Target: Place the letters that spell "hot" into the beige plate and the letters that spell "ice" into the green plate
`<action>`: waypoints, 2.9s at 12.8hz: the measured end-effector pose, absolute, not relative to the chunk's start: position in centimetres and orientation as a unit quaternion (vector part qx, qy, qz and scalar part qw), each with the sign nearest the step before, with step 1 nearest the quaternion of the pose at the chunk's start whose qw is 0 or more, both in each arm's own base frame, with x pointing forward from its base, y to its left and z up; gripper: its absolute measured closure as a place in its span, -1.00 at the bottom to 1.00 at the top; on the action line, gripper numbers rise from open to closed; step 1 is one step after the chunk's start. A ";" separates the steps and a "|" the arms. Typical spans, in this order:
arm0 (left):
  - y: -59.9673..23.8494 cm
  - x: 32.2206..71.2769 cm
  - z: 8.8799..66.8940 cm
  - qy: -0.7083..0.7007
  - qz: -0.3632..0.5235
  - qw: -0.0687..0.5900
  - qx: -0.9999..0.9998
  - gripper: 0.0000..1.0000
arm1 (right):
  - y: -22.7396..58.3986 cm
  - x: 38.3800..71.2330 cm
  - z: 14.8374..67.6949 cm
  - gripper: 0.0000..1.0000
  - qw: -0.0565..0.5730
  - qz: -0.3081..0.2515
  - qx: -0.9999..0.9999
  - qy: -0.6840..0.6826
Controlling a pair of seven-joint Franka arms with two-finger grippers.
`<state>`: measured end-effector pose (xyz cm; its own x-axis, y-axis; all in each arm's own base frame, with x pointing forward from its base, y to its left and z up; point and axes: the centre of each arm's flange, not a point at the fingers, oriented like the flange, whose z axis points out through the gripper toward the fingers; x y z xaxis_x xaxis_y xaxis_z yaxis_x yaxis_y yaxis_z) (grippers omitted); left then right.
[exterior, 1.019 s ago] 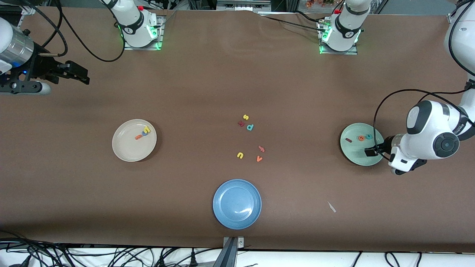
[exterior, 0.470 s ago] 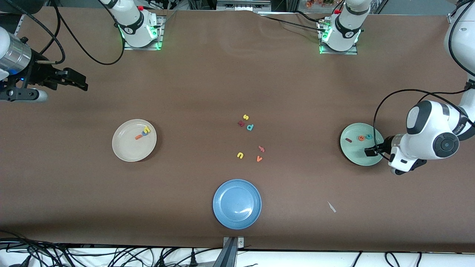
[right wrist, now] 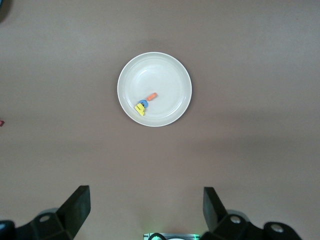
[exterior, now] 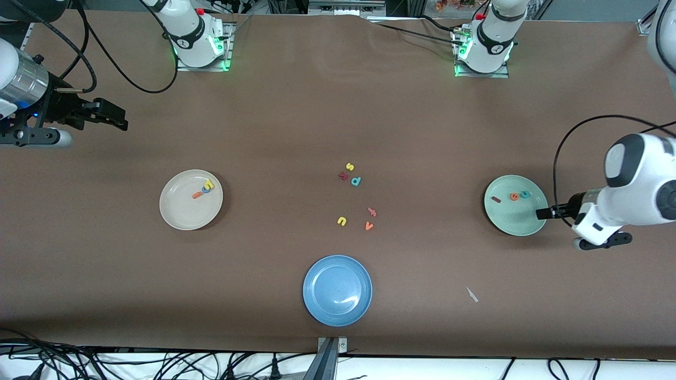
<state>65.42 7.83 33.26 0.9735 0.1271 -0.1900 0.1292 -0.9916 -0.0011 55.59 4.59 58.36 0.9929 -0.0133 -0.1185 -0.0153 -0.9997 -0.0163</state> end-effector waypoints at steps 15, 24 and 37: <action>6.2 61.2 56.9 -0.038 -0.058 0.042 0.997 -1.00 | 4.0 57.2 60.0 -1.00 0.011 0.054 -0.998 0.012; 1.4 60.2 58.4 -0.046 -0.049 0.018 0.998 -0.86 | 4.1 57.2 59.9 -1.00 0.010 0.059 -0.998 0.011; 2.5 60.7 55.9 -0.036 -0.039 0.015 0.998 -1.00 | 4.2 56.5 59.0 -1.00 0.009 0.076 -0.997 0.010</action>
<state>60.66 2.50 55.88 0.9944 -0.0722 -0.0767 -0.0698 -0.9970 0.0336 56.51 4.16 59.03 0.9883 -0.0191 -0.1515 -0.0217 -0.9996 -0.0155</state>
